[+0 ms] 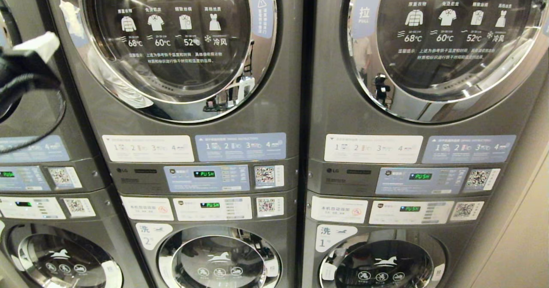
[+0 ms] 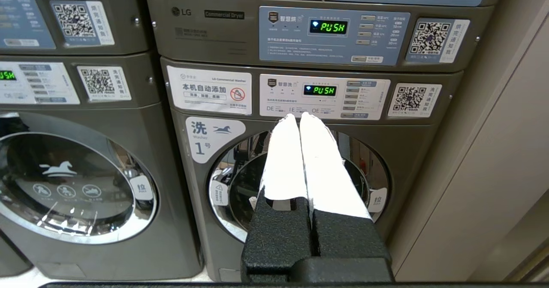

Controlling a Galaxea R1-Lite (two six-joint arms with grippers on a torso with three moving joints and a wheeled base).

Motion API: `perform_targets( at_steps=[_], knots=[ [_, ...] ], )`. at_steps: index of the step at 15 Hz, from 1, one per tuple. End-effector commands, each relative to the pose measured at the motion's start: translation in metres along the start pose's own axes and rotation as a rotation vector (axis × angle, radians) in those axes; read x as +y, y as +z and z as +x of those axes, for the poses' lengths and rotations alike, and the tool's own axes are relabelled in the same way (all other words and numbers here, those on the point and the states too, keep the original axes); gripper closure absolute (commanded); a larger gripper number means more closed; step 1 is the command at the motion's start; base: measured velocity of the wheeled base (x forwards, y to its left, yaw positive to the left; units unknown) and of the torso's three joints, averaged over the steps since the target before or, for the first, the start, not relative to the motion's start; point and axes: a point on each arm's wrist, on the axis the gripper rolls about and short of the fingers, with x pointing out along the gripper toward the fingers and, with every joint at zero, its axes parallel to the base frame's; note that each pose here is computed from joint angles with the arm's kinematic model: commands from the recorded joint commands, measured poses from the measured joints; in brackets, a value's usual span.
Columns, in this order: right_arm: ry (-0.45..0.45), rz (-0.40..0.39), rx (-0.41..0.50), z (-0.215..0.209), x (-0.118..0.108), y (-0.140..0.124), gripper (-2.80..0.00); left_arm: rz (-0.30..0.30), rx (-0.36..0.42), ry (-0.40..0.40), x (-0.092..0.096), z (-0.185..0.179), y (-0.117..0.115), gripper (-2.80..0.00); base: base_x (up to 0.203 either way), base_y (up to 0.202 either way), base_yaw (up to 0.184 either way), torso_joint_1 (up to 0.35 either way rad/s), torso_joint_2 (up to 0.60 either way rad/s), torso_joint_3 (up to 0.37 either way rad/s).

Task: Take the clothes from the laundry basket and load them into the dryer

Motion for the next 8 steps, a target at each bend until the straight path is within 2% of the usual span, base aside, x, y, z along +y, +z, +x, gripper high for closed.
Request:
perform_targets(
  at_steps=[1,4,7,8],
  knots=[
    [0.0,0.005,0.0,0.0,0.0,0.0,0.0,-0.004,0.017,-0.015,-0.017,-0.076,-0.001,0.0,0.0,0.0,0.0,0.0,0.0,0.0],
    [0.0,0.007,0.0,0.0,0.0,0.0,0.0,-0.025,0.224,-0.019,-0.036,-0.168,-0.047,0.0,0.0,0.0,0.0,0.0,0.0,0.0],
    [0.0,0.008,-0.001,0.0,0.0,0.0,0.0,-0.049,0.441,-0.026,-0.049,-0.241,-0.085,0.0,0.0,0.0,0.0,0.0,0.0,0.0],
    [-0.002,0.011,-0.002,0.0,0.0,0.0,0.0,-0.064,0.562,-0.017,-0.052,-0.261,-0.1,0.0,0.0,0.0,0.0,0.0,0.0,0.0]
  ],
)
